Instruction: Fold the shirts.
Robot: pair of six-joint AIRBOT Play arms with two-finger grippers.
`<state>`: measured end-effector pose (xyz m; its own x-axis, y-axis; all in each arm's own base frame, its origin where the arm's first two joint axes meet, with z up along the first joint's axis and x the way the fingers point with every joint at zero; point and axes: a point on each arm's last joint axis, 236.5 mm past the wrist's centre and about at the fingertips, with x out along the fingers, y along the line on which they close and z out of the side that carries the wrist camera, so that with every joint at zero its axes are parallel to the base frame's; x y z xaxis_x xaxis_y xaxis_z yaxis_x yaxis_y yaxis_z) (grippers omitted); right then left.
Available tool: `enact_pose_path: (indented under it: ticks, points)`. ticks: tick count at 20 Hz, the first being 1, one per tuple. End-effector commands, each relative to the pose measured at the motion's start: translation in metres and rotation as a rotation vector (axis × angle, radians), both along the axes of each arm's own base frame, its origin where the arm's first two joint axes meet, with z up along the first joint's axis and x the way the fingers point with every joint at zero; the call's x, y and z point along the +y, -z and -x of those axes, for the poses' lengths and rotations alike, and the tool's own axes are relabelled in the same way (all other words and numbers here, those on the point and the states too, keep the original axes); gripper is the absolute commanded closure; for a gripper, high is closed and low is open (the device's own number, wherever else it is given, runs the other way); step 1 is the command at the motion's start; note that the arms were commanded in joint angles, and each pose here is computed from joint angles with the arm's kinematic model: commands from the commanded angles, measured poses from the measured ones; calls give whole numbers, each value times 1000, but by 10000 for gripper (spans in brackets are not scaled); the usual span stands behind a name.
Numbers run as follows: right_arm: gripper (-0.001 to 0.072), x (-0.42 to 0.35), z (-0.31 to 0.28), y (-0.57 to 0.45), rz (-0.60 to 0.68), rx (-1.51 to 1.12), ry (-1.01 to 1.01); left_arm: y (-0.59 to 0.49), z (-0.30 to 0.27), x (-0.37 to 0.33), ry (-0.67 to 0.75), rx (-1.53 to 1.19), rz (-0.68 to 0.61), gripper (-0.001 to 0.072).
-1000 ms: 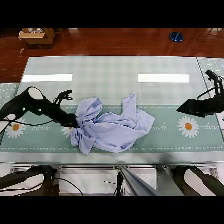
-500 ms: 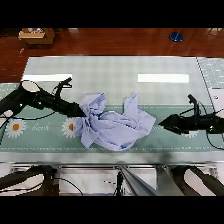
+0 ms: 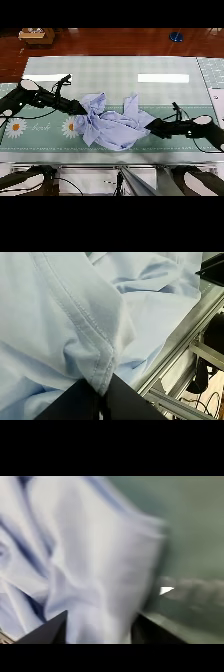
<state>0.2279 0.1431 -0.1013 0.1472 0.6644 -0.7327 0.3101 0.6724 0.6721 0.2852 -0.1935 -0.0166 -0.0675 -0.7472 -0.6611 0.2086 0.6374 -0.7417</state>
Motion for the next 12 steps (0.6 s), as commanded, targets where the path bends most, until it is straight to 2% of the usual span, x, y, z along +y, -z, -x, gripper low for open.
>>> enact_pose_path:
  ticks: [1,2,5,7,8,10,12]
  points:
    - [405,37,-6,25,9,30,47,-1,-1,0,-1,-2,3,682]
    - [659,49,-10,23,-24,9,34,-1,-1,0,-2,-2,3,683]
    - [674,81,-43,-49,-256,-211,-59,-16,-8,-2,-30,-10,53,684]
    - [674,86,-65,-141,-426,-395,-112,-68,-32,-7,-94,-93,197,685]
    - [675,79,-76,-190,-454,-520,-135,-110,-48,-6,-121,-194,285,686]
    - [675,48,-95,-275,-375,-761,-119,-198,-71,11,-177,-411,393,686]
    - [675,9,-103,-341,-204,-954,-77,-274,-72,32,-186,-633,388,686]
